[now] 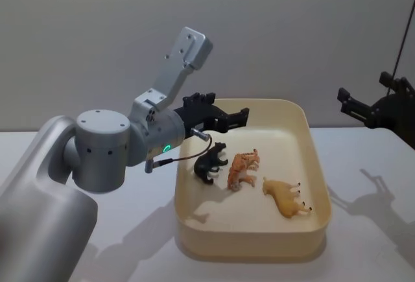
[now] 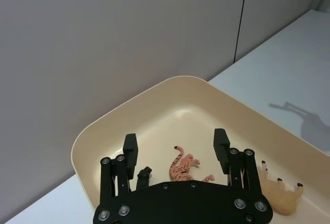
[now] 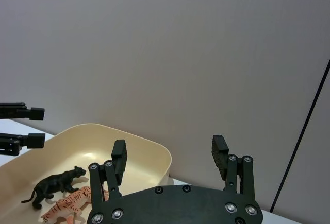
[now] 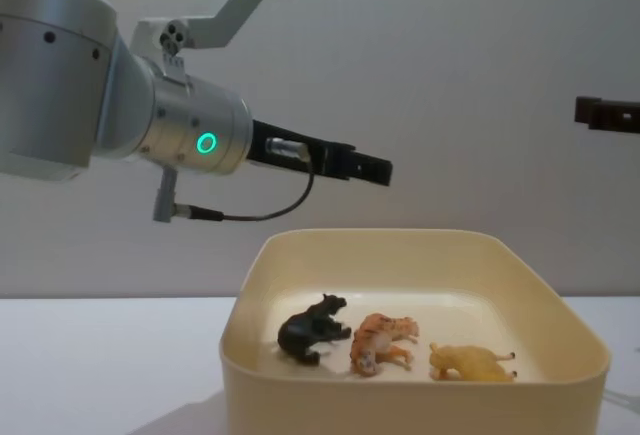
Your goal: Pick up the toy alternately with two hands and place it into the central storage box.
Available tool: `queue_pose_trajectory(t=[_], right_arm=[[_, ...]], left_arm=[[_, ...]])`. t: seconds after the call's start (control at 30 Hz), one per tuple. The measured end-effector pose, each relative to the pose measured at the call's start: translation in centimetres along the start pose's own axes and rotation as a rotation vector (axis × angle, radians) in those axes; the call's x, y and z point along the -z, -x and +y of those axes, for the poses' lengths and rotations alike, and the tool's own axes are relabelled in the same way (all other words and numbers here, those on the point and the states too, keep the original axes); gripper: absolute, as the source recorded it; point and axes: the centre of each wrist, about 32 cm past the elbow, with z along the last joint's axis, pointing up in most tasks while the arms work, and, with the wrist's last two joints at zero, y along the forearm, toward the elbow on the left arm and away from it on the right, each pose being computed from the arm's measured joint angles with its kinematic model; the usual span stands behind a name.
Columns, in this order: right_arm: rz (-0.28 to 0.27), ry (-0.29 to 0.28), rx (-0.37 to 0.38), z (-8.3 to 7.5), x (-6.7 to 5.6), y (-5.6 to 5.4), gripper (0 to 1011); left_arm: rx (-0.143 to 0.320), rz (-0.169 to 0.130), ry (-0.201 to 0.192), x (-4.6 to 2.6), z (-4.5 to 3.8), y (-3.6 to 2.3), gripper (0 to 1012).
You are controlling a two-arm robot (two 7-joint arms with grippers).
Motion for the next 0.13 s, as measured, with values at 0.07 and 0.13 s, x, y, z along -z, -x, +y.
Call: queue_pose_trajectory(t=[0.07, 0.13], right_arm=[[0.0, 0.0, 0.0, 0.0, 0.0, 0.0, 1001], [0.0, 0.0, 0.0, 0.0, 0.0, 0.0, 1001]], left_arm=[[0.006, -0.001, -0.002, -0.04, -0.06, 0.0, 910], [0.017, -0.002, -0.005, -0.1, -0.15, 0.0, 989]])
